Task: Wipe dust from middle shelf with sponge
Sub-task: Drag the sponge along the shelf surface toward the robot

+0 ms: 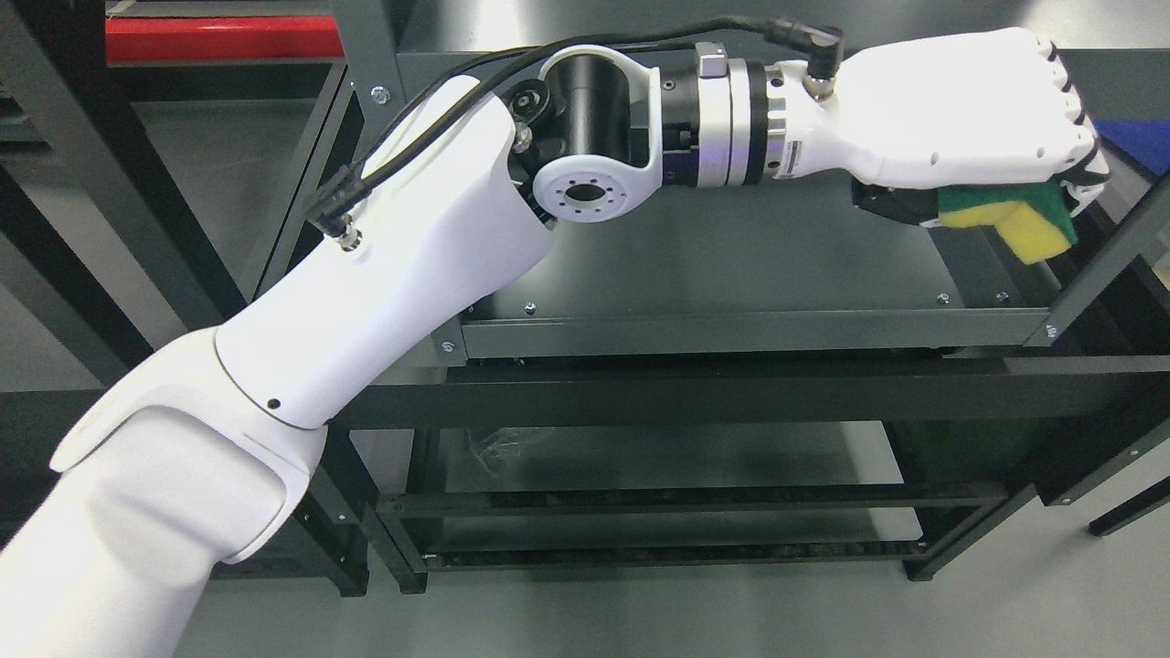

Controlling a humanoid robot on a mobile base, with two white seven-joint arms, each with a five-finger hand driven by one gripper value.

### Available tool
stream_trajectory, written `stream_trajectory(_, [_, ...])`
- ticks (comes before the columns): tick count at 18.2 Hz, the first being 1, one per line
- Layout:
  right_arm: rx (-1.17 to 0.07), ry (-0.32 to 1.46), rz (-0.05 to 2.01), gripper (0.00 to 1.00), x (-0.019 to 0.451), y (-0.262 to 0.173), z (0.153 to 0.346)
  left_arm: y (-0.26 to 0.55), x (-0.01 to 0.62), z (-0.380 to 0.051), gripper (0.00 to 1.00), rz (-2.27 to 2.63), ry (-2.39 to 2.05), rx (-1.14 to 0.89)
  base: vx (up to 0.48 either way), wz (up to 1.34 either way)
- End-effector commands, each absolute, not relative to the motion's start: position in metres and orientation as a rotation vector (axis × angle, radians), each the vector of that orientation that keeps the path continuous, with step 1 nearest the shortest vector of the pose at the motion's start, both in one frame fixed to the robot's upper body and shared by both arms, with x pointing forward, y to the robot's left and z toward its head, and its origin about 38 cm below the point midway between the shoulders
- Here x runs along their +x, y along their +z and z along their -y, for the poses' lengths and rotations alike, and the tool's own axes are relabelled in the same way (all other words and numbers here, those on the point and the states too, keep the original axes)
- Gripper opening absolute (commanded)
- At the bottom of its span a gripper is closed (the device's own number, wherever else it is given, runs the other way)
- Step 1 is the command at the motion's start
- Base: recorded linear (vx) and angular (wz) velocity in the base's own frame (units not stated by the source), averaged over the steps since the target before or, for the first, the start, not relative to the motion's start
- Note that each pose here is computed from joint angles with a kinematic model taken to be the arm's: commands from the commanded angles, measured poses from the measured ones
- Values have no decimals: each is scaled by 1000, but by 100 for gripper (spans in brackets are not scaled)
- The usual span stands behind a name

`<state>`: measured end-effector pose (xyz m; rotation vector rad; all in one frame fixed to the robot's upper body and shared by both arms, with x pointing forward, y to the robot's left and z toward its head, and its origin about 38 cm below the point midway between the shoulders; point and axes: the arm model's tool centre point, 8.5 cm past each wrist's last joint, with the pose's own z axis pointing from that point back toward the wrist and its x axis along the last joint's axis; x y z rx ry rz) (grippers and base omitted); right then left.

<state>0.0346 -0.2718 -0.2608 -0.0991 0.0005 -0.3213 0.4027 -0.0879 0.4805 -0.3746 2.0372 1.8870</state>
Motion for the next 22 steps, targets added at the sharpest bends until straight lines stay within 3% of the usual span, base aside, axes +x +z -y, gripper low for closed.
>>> stream_trajectory(1, [-118,-322,19,100,40,-260,284,475,424,83,0,-1902,1953,-577,0,0])
stream_trajectory(8, [-118,-322,19,100,40,-260,284,524,396,48,0,-1771,1881,-688,0,0])
stream_trajectory(13, [-118,-322,19,100,40,-260,284,554,420,-59,0,-2008,1920,-905,0,0])
stream_trajectory(18, [-118,-322,19,100,40,-260,284,558,393,-112,0,-2119,1807,-753,0,0])
stream_trajectory(22, [-118,-322,19,100,40,-260,284,533,393,-198,0,-2154,1901,-777,-1,-3])
